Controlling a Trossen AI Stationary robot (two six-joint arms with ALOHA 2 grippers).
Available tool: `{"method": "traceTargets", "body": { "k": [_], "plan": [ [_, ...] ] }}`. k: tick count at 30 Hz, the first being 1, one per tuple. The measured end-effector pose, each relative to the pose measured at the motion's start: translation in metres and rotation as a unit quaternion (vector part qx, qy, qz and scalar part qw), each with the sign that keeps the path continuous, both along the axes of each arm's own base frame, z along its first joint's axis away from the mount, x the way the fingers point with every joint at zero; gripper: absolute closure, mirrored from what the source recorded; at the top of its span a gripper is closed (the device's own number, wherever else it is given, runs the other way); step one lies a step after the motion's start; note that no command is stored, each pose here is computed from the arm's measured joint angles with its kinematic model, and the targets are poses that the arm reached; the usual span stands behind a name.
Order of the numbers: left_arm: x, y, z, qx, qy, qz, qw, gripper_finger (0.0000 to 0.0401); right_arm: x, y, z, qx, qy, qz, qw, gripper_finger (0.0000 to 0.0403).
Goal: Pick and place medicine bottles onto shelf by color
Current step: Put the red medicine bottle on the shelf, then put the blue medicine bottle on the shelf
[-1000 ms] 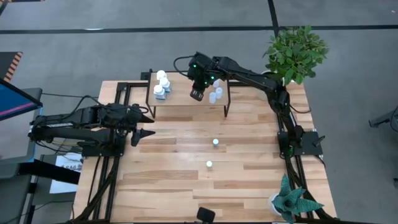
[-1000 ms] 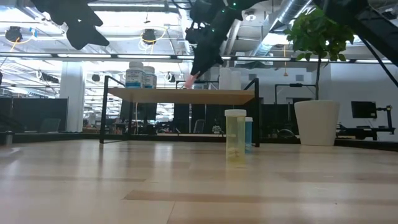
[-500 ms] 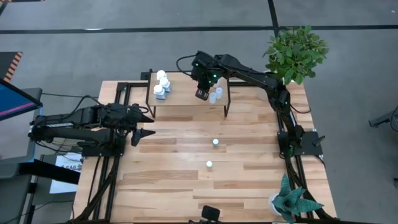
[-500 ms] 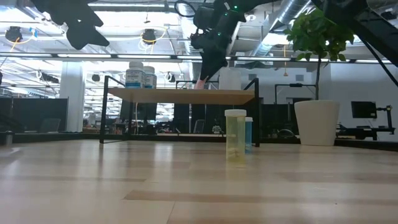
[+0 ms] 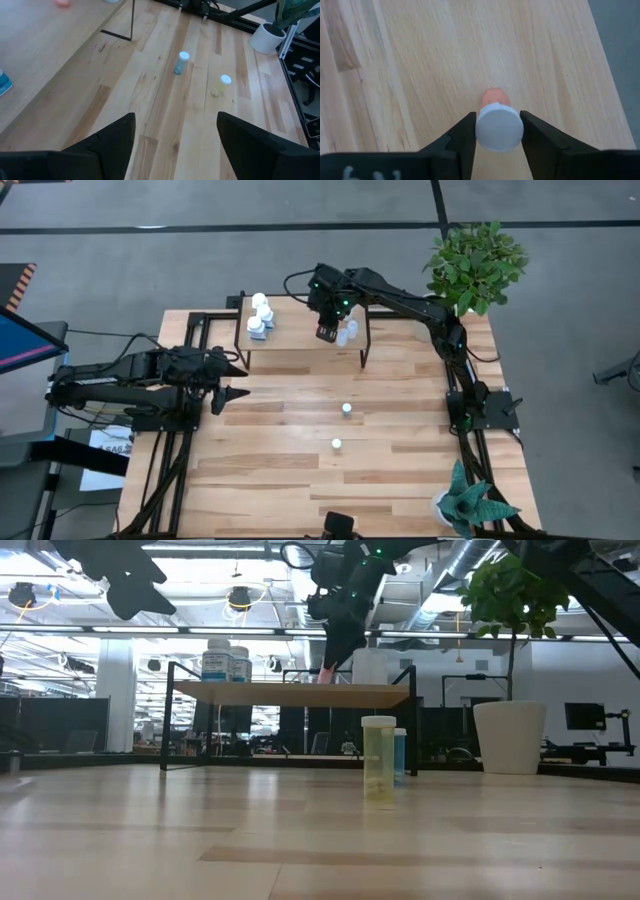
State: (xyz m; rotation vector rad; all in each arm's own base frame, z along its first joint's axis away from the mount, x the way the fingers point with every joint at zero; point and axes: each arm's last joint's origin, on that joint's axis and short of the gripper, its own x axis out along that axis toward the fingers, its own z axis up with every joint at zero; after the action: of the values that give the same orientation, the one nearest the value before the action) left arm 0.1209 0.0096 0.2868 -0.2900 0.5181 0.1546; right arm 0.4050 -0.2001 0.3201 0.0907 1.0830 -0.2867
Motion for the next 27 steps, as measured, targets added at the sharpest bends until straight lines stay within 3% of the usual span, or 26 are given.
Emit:
{"method": "traceTargets", "body": {
  "k": [8,18,23,27],
  "plan": [
    [-0.001,0.0,-0.001,0.0,0.005,0.0,1.0,0.0136,0.001,0.0,0.0,-0.002,-0.004,-0.001,1.0,0.0199],
    [-0.002,0.0,-0.003,-0.005,0.021,0.003,1.0,0.0136,-0.001,0.0,0.002,0.001,0.0,-0.004,1.0,0.0199],
    [-0.003,0.0,-0.005,-0.008,0.028,0.008,1.0,0.0136,-0.012,0.006,0.026,0.004,0.008,-0.03,1.0,0.0208],
    [-0.004,0.0,-0.01,0.023,0.029,-0.009,0.999,0.0136,-0.031,0.021,0.046,0.018,0.009,-0.048,0.999,0.0215]
  ]
}}
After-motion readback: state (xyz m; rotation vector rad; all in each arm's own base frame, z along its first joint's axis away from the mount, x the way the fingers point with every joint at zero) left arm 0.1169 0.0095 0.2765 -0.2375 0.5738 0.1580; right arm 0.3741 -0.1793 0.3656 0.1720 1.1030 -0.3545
